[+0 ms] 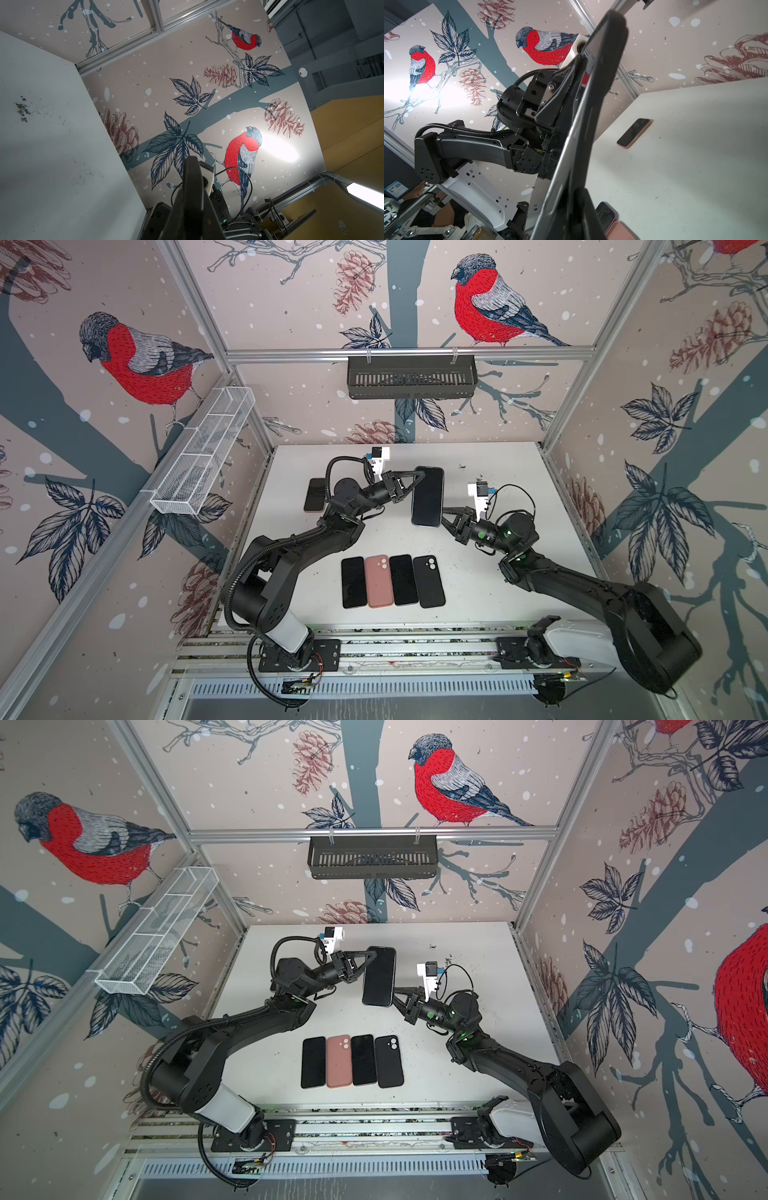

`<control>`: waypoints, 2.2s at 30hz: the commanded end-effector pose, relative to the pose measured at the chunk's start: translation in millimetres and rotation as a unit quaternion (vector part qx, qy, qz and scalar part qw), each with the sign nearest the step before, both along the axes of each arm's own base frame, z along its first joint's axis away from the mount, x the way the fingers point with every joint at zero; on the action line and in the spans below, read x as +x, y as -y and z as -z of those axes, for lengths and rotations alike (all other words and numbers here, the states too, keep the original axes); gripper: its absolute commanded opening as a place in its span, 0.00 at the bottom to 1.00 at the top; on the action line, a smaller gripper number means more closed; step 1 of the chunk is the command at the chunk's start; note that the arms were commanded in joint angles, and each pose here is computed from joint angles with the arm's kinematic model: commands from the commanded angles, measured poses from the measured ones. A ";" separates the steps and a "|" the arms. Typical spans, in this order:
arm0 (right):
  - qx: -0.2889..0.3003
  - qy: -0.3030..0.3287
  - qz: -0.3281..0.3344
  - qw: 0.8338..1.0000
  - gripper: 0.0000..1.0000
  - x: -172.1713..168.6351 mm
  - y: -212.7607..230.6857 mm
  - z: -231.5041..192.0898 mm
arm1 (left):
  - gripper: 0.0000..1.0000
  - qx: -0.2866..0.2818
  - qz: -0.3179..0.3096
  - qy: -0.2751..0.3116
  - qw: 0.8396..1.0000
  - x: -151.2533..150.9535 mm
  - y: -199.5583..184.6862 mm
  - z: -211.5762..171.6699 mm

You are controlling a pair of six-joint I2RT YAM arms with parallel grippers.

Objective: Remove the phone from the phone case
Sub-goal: 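Open the left gripper and draw it back while the right gripper holds the phone, then grasp the silver phone edge at the case opening with the left gripper, then pull the silver phone out of the black case with the left gripper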

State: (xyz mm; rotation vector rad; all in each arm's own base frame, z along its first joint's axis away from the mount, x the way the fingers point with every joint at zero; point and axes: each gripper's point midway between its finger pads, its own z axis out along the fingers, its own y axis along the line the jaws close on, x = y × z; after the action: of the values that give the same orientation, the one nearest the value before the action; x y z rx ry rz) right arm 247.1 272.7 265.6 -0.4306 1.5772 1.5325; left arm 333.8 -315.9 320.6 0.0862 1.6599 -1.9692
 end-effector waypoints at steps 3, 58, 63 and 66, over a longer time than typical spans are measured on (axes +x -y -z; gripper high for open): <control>0.017 -0.046 0.030 0.998 0.00 9.4 11.0 -1.6 | 0.49 0.055 -0.052 -0.021 0.997 29.0 1.4 41.0; -0.081 -0.232 0.074 0.967 0.00 51.7 14.4 103.2 | 0.02 0.654 -0.225 0.180 0.700 6.4 -30.6 142.7; -0.107 -0.265 0.085 0.954 0.00 61.2 12.7 127.4 | 0.00 0.710 -0.314 0.150 0.612 1.2 -103.0 130.2; -0.112 -0.275 0.079 0.952 0.00 65.9 6.7 135.8 | 0.00 0.747 -0.343 0.115 0.557 -9.1 -151.5 137.2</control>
State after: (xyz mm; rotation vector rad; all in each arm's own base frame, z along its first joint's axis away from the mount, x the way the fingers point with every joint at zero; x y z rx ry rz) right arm 309.1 260.2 128.1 0.0314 2.1813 1.4074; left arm 327.1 -218.8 179.7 0.3923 2.1720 0.1202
